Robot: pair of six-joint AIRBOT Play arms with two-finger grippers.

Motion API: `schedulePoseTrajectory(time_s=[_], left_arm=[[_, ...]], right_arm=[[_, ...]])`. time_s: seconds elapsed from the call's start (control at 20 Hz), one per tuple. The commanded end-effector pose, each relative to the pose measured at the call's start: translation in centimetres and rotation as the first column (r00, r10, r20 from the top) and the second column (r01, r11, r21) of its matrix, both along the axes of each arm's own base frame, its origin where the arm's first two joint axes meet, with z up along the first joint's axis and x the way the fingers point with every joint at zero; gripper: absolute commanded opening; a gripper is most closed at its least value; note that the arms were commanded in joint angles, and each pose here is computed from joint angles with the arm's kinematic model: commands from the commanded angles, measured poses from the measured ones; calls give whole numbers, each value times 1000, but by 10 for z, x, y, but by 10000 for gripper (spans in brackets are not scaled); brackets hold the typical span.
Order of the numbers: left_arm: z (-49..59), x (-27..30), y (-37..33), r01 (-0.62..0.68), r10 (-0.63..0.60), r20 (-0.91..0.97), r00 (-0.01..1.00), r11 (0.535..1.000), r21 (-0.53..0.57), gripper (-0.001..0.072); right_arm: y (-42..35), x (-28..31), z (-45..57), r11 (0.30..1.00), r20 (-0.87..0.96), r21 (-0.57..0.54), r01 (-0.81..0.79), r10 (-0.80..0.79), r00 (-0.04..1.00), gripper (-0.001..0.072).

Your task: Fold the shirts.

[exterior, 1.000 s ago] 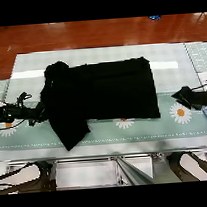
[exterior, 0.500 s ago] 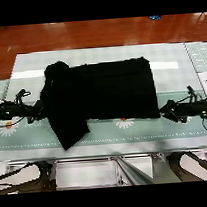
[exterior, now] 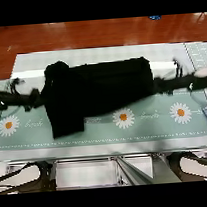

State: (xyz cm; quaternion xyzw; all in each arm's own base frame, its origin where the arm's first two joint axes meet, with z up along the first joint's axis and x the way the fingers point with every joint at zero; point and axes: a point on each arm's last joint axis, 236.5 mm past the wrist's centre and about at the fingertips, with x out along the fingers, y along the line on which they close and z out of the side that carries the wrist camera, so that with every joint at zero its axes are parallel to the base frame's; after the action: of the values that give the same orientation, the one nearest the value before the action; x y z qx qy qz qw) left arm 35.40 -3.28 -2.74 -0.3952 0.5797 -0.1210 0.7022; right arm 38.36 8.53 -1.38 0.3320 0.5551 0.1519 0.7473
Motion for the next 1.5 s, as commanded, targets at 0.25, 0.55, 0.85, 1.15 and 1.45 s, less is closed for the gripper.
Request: schedulePoseTrajectory(time_s=[0.25,0.55,0.85,1.15,1.45], left_arm=[[396,85,4,-73,40,809,587,997,3,20],[539,-20,7,-311,-135,950,280,924,223,20],[551,-140,-16,-513,-296,925,240,770,380,20],[533,-192,11,-578,-318,893,319,681,450,20],[375,-90,38,-347,-269,645,715,664,662,20]], right_arm=[[-26,65,375,963,704,-256,85,126,699,31],[-38,-53,489,890,865,-340,305,169,473,31],[-43,-152,473,828,833,-428,363,205,514,31],[-51,-174,413,813,733,-484,322,176,657,31],[-41,-100,315,882,565,-453,129,172,807,31]])
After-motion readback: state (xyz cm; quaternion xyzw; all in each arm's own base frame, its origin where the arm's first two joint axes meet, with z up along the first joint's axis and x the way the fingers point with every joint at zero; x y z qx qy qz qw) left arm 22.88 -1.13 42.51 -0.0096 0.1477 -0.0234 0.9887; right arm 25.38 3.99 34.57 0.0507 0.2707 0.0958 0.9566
